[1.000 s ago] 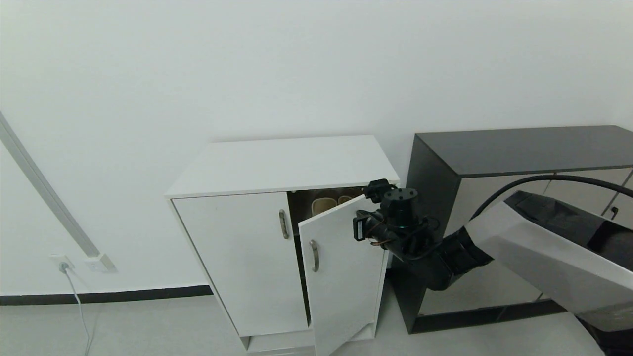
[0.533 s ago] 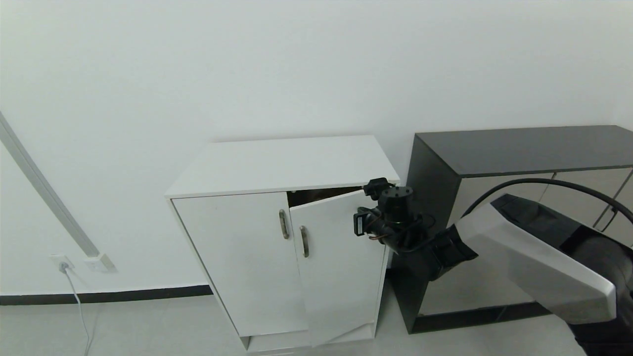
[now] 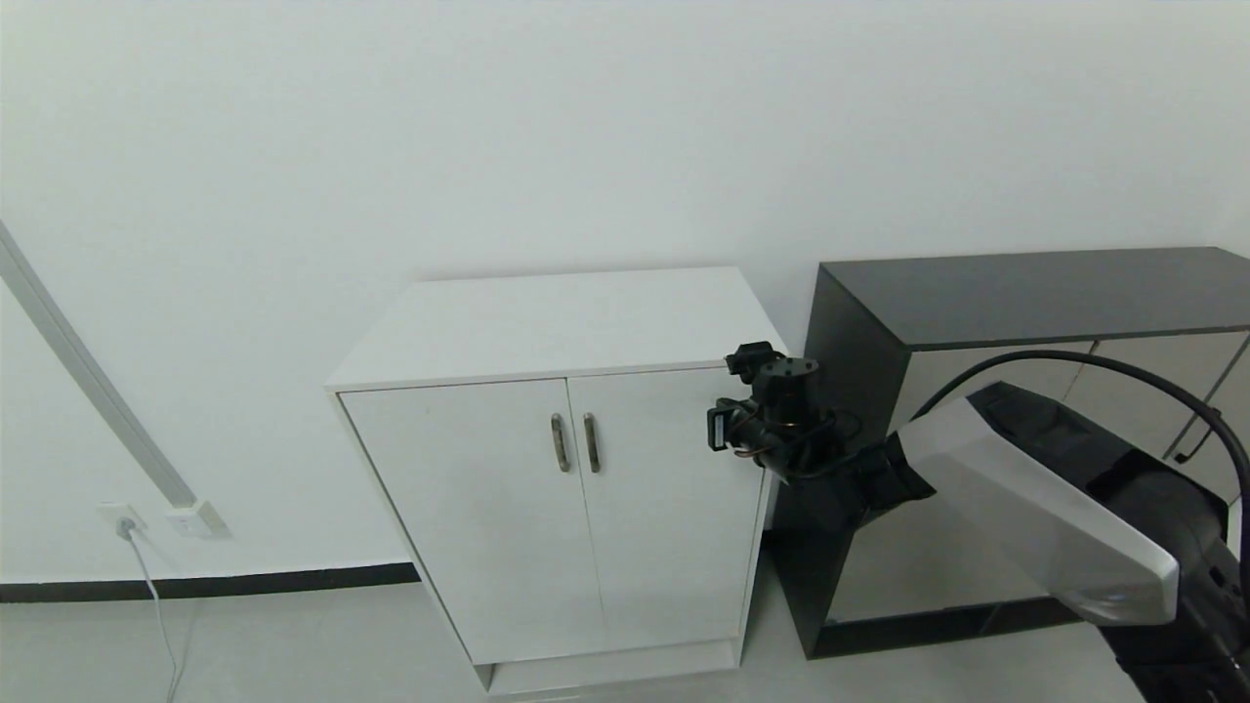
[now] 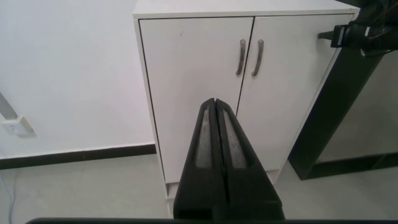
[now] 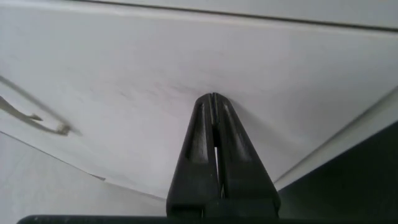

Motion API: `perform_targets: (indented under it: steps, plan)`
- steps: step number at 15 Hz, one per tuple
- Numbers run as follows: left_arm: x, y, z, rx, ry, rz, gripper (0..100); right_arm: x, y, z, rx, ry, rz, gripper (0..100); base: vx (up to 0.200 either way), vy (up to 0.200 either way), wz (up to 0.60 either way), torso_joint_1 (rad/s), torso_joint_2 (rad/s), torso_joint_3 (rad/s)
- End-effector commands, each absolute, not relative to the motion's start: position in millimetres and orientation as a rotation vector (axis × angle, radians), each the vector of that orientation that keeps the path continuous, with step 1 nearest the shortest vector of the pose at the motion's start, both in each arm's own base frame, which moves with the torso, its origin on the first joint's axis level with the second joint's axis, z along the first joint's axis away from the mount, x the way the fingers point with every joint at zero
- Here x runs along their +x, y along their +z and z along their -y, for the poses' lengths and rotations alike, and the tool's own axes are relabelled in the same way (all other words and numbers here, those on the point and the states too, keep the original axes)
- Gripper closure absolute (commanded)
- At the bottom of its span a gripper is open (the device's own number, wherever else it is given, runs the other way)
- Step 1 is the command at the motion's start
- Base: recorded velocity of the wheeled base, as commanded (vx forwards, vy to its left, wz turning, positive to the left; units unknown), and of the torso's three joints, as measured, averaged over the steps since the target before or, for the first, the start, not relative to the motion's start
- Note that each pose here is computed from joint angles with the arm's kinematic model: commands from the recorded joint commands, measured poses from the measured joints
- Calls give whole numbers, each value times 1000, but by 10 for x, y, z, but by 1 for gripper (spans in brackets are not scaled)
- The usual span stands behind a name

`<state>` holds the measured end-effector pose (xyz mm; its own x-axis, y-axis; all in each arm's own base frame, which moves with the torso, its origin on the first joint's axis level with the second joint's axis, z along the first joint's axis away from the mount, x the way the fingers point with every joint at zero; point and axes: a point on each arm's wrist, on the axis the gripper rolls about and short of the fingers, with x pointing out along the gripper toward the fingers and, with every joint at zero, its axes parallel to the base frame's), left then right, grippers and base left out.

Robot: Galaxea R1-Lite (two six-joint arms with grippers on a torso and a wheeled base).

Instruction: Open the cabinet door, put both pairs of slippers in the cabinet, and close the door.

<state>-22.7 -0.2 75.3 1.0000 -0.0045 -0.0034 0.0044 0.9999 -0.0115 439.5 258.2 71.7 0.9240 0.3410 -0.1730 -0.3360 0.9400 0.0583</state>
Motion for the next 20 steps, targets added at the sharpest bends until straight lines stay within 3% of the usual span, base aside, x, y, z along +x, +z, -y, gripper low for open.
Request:
perform_targets:
  steps: [1,7,11,15,20]
  plan:
    - [-227,754,2,-12,-5,-3,100,4407,726,-2594,30,349,-176,100,0,0,0,0,0,0]
    - [-227,754,2,-12,-5,-3,100,4364,722,-2586,27,350,-185,100,0,0,0,0,0,0]
    - [-227,754,2,-12,-5,-3,100,3994,1065,-2446,35,365,-159,100,0,0,0,0,0,0]
    - [-227,754,2,-6,-6,-3,100,3313,1450,-1939,48,254,-115,100,0,0,0,0,0,0]
    - [-227,754,2,-6,-6,-3,100,2708,1708,-1378,53,190,-102,100,0,0,0,0,0,0]
